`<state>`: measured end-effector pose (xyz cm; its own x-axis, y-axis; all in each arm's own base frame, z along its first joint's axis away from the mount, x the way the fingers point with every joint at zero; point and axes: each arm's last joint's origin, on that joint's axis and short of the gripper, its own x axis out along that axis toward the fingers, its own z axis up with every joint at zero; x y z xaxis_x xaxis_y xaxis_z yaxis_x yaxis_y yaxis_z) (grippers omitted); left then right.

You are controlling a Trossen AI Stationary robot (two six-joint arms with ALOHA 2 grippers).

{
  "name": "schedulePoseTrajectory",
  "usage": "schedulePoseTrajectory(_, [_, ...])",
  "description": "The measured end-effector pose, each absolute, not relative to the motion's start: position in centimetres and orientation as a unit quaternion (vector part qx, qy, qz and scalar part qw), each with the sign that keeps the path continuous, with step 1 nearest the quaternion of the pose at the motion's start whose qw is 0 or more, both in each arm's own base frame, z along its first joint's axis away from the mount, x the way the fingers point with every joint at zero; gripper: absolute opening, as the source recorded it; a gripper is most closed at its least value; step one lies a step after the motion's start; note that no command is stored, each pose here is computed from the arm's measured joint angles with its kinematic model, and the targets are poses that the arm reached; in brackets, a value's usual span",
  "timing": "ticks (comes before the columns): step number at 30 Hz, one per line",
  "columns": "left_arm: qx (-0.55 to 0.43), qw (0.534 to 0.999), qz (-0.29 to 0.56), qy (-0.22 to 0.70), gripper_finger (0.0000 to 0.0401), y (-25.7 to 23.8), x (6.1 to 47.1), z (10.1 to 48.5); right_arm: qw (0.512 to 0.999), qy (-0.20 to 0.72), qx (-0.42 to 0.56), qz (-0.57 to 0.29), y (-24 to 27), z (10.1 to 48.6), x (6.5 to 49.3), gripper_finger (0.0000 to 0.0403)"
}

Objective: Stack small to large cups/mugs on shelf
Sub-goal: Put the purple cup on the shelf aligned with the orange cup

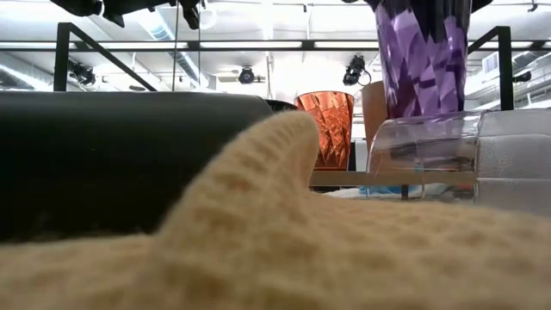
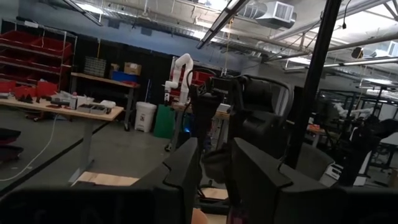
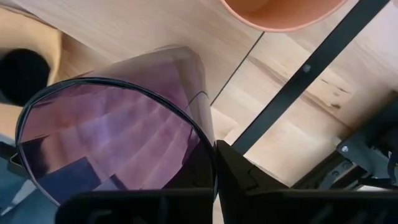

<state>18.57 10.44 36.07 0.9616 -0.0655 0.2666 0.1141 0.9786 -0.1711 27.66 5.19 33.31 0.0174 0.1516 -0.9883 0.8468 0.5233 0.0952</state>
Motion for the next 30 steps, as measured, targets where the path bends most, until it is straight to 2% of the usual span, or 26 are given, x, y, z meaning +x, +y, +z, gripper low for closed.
schedulePoseTrajectory(21, [-0.092,0.986,-0.045,-0.131,0.0107,10.4,18.6,36.1,0.591,0.644,0.386,-0.296,5.2,31.5,27.8,0.0006])
schedulePoseTrajectory(30, [-0.092,0.986,-0.045,-0.130,0.0107,10.4,18.6,36.0,0.599,0.641,0.376,-0.297,5.2,31.5,27.8,0.0050])
